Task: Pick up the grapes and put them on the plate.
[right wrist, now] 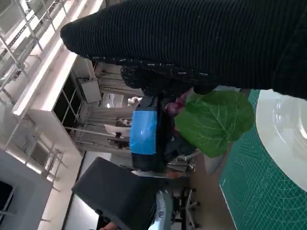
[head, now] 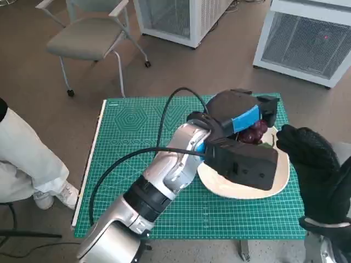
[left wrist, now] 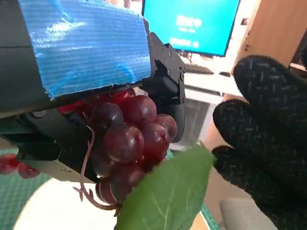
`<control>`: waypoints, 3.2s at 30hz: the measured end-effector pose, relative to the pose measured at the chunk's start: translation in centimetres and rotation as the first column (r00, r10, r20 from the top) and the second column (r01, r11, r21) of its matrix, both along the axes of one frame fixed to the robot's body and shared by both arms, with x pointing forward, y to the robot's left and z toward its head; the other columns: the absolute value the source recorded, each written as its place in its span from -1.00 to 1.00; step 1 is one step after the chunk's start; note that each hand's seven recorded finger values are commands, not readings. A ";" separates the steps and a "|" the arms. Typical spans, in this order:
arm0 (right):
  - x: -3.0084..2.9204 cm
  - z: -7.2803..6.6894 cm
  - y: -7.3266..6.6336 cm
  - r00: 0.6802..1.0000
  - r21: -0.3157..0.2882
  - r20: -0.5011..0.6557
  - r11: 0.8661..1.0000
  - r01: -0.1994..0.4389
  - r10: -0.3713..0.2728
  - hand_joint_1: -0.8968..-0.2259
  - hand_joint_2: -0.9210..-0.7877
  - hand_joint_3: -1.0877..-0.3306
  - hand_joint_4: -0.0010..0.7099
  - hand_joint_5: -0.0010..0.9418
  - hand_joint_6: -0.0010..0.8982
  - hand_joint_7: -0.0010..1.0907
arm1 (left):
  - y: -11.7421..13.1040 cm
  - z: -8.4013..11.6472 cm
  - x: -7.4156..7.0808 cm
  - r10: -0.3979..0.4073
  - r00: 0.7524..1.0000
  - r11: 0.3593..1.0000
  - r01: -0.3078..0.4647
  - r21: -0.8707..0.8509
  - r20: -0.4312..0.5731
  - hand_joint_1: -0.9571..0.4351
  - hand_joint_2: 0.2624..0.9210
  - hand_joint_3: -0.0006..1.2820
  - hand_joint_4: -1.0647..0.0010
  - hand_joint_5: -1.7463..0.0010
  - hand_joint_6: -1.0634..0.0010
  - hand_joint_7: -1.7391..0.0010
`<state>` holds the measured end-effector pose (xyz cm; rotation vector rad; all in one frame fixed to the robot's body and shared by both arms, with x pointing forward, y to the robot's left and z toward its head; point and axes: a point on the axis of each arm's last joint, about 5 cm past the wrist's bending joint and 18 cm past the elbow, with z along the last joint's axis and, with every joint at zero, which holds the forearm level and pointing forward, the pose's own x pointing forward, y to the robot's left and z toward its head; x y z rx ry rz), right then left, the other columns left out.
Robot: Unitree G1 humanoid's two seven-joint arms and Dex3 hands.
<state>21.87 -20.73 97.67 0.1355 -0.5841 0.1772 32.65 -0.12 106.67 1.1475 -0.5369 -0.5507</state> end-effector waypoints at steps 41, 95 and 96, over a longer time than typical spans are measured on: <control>0.41 -0.1 0.3 1.000 0.006 -0.004 1.000 -0.015 0.015 0.67 -1.00 0.22 0.13 0.83 -0.53 0.89 | 4.4 -0.6 0.5 0.095 0.995 0.987 -0.088 -0.135 0.041 -0.34 0.97 -0.99 0.70 0.99 0.45 1.00; 1.08 0.5 0.4 0.999 -0.014 -0.007 0.999 -0.049 0.049 0.71 -1.00 0.22 0.17 0.80 -0.51 0.87 | 18.7 -12.2 -3.4 -0.364 0.888 0.361 -0.143 -0.921 -0.281 -0.23 1.00 -0.98 0.35 0.99 0.26 0.99; 1.09 0.5 0.4 0.999 -0.015 -0.007 0.999 -0.049 0.049 0.71 -1.00 0.22 0.17 0.80 -0.51 0.87 | 18.8 -12.1 -3.4 -0.363 0.889 0.363 -0.141 -0.921 -0.279 -0.23 1.00 -0.98 0.35 0.99 0.26 0.99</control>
